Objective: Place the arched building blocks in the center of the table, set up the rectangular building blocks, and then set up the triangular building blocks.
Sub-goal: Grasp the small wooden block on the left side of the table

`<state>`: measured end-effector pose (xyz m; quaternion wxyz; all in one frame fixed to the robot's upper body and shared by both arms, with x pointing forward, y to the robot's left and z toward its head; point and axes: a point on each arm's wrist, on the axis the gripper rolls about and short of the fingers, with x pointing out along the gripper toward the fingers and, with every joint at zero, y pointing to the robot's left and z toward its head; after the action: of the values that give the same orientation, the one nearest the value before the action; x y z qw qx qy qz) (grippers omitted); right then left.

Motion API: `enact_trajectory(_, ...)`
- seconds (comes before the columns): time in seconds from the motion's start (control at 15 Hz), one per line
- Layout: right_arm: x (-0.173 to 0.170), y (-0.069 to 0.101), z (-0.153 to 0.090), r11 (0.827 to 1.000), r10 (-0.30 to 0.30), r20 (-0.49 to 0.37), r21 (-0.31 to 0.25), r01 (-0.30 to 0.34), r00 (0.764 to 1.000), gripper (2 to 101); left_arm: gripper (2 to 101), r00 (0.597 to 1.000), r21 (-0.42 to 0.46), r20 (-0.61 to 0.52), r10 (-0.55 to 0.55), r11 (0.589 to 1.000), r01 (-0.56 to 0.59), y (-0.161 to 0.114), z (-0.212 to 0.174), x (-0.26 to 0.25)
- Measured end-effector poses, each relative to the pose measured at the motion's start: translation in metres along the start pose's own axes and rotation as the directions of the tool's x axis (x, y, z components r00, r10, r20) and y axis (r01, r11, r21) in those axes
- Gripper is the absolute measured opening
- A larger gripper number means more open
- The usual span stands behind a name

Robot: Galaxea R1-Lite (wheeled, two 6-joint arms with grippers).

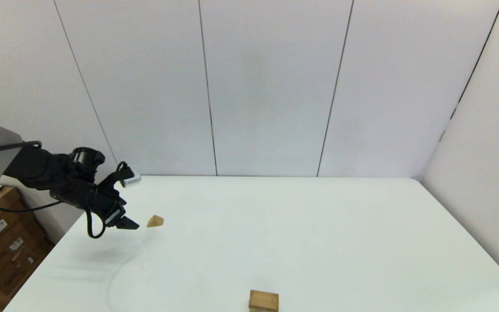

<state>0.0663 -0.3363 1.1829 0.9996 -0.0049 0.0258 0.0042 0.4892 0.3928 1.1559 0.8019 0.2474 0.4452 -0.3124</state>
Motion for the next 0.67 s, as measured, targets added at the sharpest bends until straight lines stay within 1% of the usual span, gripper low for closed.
enact_trajectory(0.33, 0.000, 0.000, 0.000, 1.000, 0.001, 0.000, 0.000, -0.001, 1.000, 97.7, 97.8, 1.000, 0.091, -0.003, -0.023, 0.996, 0.024, -0.002, 0.010, 0.006)
enact_trajectory(0.53, 0.000, 0.000, 0.000, 1.000, 0.000, 0.000, 0.000, 0.000, 1.000, 97.7, 97.8, 0.995, 0.133, -0.003, -0.097, 0.986, 0.097, -0.016, 0.017, 0.015)
enact_trajectory(0.67, 0.000, 0.000, 0.000, 1.000, 0.001, 0.000, 0.000, -0.001, 1.000, 97.7, 97.8, 0.993, 0.159, 0.007, -0.119, 0.980, 0.117, -0.021, 0.023, 0.021)
